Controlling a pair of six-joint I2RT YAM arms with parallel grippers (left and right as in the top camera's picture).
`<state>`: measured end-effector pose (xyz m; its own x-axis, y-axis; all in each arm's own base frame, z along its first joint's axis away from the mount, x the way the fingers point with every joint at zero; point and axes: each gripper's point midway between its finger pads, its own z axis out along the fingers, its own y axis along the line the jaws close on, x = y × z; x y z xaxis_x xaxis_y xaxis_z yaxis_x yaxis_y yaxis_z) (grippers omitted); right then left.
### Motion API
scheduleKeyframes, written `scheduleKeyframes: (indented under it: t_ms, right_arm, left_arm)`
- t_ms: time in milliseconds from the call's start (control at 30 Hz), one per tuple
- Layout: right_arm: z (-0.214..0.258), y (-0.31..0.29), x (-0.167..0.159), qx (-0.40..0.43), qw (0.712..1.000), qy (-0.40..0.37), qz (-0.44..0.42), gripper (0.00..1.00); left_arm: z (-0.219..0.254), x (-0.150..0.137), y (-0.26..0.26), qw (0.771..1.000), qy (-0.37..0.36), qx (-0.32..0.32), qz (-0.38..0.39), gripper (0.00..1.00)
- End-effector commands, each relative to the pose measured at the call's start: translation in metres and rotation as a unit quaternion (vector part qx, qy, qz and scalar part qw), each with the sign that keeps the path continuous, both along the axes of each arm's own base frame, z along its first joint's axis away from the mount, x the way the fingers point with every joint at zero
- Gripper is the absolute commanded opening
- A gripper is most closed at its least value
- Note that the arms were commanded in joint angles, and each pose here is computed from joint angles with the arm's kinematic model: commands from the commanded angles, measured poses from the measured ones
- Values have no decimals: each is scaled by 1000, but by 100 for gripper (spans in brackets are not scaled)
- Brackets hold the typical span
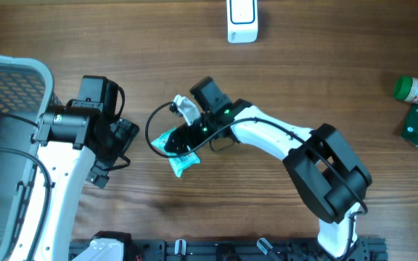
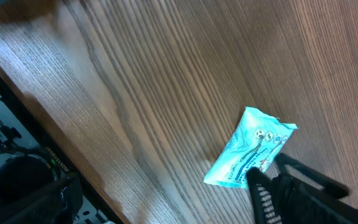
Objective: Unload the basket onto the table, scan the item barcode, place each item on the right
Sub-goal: 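Move the right gripper to the blue wipes pack and grasp it, then lift the wipes pack and carry it toward the scanner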
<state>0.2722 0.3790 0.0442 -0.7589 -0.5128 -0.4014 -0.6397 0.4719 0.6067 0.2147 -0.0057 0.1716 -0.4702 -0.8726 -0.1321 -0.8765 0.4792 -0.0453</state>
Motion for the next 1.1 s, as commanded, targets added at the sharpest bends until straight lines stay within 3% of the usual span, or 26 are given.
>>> scheduleKeyframes:
  t_ms: [0, 200, 300, 400, 467, 533, 667, 867, 1067]
  right_arm:
    - [-25, -6, -3, -21, 1000, 17, 0, 74]
    - [-49, -14, 0, -58, 997, 37, -33, 56]
    - [-60, -25, 12, -102, 990, 37, -91, 49]
    - [-67, -35, 20, -134, 981, 37, -134, 33]
    - [-67, -37, 21, -136, 980, 37, -137, 31]
    - [-71, -45, 27, -153, 975, 32, -159, 23]
    - [-73, -74, 49, -190, 955, 43, -222, 22]
    - [-53, -171, 94, -247, 926, 61, -280, 19]
    - [-13, -240, 119, -247, 923, 36, -292, 29]
  left_arm:
    - [4, 1, 1, 1000, -9, -1, 0, 100]
    - [4, 1, 1, 1000, -9, -1, 0, 100]
    - [4, 1, 1, 1000, -9, -1, 0, 100]
    - [4, 1, 1, 1000, -9, -1, 0, 100]
    - [4, 1, 1, 1000, -9, -1, 0, 100]
    - [4, 1, 1, 1000, -9, -1, 0, 100]
    - [4, 1, 1, 1000, -9, -1, 0, 100]
    - [4, 1, 1, 1000, -9, -1, 0, 100]
    - [4, 1, 1, 1000, -9, -1, 0, 100]
